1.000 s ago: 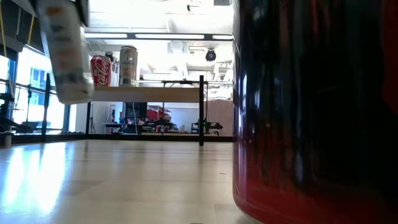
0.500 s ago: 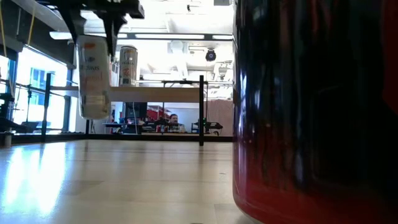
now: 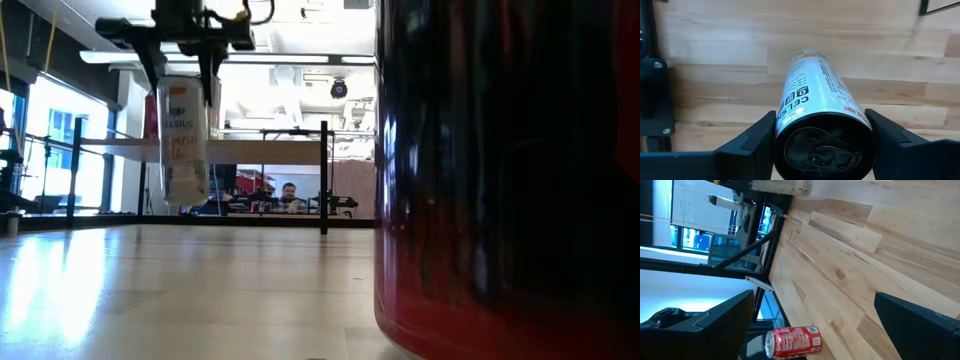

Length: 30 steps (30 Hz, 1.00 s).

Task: Place canned beverage on shelf
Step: Put the light orange soda can on the shelf aligned with the other light orange soda can

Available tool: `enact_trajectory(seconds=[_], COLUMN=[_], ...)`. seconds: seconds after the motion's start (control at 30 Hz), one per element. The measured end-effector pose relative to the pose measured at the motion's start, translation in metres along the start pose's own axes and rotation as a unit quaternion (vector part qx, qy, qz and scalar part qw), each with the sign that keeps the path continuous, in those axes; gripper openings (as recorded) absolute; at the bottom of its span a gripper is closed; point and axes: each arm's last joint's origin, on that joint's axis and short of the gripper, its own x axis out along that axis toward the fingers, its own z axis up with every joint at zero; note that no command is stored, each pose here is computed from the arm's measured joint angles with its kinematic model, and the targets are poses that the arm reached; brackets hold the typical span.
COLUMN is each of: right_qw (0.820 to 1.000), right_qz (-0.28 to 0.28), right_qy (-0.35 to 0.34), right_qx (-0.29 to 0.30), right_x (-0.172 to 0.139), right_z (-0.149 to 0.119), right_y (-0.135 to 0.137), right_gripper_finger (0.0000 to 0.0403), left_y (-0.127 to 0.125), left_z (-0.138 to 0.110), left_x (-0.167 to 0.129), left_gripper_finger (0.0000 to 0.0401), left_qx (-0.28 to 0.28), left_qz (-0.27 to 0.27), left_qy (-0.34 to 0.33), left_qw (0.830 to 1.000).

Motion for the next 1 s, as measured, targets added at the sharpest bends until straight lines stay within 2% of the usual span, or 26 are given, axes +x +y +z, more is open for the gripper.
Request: enact_trajectory(seconds=[0.2, 0.53, 0.8, 1.0], right_qw=[1.0, 1.0, 1.0, 1.0], right_qz=[0.0, 0.0, 0.0, 0.0], right_qy=[0.0, 0.0, 0.0, 0.0], right_qx=[0.0, 0.0, 0.0, 0.0], right_x=[0.0, 0.0, 0.0, 0.0], right_z=[0.0, 0.0, 0.0, 0.0], right_y=[0.0, 0.0, 0.0, 0.0], right_gripper_finger=[0.04, 0.04, 0.04, 0.04], left_y=[0.001, 0.004, 0.007, 0.007], left_z=[0.011, 0.023, 0.026, 0.026], left_x=[0.017, 0.037, 0.043, 0.043], left_gripper_finger=[0.0202, 0.0202, 0.0202, 0.0223], left_qx=[-0.012, -0.017, -0.019, -0.018], left_qz=[0.009, 0.014, 0.018, 0.02], left_qy=[0.036, 0.048, 0.053, 0.045], left_qw=[0.999, 0.999, 0.998, 0.999])
